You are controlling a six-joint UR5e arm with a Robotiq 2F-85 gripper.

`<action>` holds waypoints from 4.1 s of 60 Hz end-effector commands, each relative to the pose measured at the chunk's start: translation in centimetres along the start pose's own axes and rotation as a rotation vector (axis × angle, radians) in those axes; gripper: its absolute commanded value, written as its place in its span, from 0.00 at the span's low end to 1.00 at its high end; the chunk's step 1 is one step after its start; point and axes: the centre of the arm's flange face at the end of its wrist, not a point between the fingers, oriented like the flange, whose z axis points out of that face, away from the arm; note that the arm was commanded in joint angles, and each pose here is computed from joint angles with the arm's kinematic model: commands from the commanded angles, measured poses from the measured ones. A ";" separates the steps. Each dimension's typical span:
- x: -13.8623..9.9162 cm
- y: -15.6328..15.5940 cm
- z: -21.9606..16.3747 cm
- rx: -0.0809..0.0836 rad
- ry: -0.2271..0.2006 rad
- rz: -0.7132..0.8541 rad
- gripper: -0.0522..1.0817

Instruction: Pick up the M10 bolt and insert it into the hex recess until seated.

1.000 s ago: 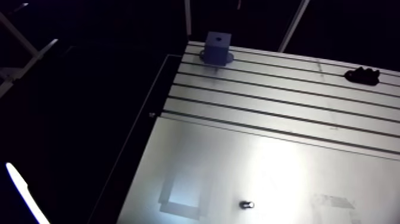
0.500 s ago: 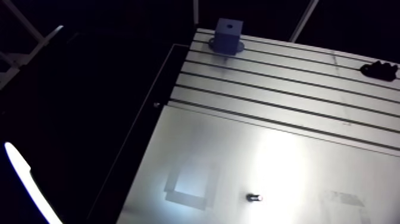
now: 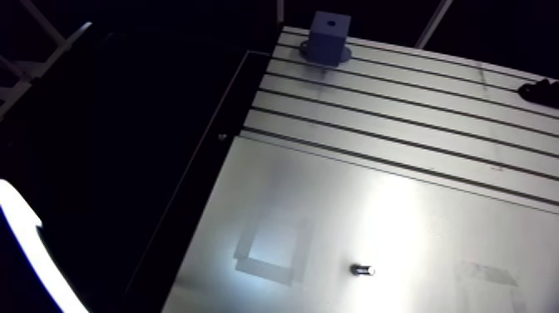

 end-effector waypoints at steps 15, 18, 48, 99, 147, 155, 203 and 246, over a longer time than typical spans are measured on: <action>0.8 -0.1 2.1 0.013 -0.023 -0.004 0.94; 0.8 -0.1 2.1 0.012 -0.022 -0.004 0.94; 0.6 -0.3 3.2 0.019 -0.038 -0.004 0.94; 1.4 -0.8 4.3 0.014 -0.035 -0.003 0.95; 1.9 -1.2 5.6 0.016 -0.037 -0.016 0.95; 2.0 -1.2 5.8 0.015 -0.041 -0.016 0.95; 2.3 -1.1 6.5 0.018 -0.047 -0.017 0.95; 2.6 -1.2 7.1 0.023 -0.053 -0.018 0.94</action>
